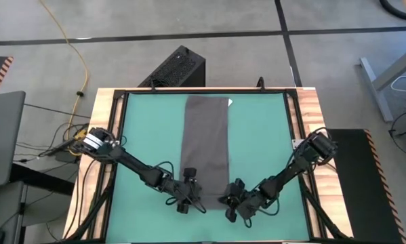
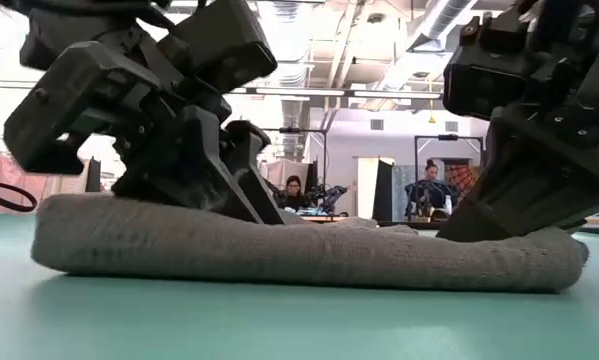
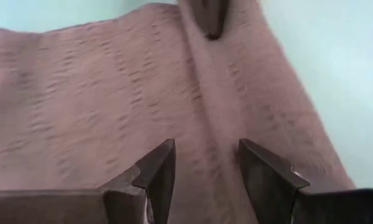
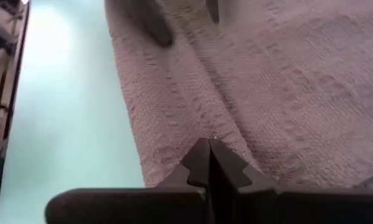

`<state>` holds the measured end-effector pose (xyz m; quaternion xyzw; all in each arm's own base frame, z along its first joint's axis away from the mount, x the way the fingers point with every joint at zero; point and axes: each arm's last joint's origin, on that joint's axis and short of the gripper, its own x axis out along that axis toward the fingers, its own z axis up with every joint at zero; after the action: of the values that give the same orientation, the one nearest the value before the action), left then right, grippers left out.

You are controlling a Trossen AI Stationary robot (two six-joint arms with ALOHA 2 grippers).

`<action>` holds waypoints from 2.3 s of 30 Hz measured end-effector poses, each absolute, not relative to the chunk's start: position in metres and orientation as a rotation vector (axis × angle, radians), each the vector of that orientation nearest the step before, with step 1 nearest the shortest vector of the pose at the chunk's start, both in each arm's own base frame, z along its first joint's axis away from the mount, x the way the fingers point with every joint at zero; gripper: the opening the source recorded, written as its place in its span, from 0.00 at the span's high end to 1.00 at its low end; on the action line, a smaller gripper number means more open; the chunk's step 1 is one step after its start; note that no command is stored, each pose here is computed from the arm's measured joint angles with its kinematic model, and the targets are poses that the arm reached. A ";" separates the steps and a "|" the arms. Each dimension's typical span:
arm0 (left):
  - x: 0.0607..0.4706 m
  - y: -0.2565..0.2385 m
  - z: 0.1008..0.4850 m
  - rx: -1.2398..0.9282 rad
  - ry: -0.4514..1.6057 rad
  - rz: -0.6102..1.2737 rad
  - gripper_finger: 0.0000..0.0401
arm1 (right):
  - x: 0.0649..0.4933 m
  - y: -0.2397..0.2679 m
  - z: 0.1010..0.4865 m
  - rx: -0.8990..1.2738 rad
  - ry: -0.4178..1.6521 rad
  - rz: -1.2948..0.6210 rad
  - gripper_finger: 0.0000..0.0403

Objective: Roll towel into tight, uniform cylinder
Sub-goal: Roll the gray towel

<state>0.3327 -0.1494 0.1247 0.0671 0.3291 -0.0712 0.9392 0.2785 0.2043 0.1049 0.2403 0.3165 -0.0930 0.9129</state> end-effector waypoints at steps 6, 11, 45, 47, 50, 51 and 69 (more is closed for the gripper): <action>0.321 -0.151 0.151 0.160 0.664 -0.118 0.59 | 0.276 0.202 0.103 0.480 0.658 -0.234 0.96; 0.310 -0.168 0.151 0.168 0.675 -0.155 0.59 | 0.276 0.202 0.103 0.476 0.659 -0.233 0.96; 0.265 -0.166 0.109 0.059 0.671 -0.013 0.59 | 0.253 0.231 0.126 -0.256 0.563 0.052 0.41; 0.265 -0.166 0.109 0.058 0.671 -0.014 0.59 | 0.254 0.229 0.124 -0.268 0.569 0.048 0.38; 0.265 -0.166 0.109 0.052 0.673 -0.016 0.59 | 0.255 0.229 0.120 -0.276 0.584 0.049 0.37; 0.265 -0.166 0.109 0.052 0.673 -0.016 0.59 | 0.254 0.228 0.119 -0.277 0.594 0.047 0.37; 0.259 -0.171 0.125 0.086 0.638 -0.070 0.59 | 0.260 0.221 0.101 -0.188 0.703 -0.013 0.70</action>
<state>0.2586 -0.1712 0.1253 0.0421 0.3136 -0.0343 0.9480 0.2596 0.2205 0.1012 -0.0918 0.3440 -0.0063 0.9345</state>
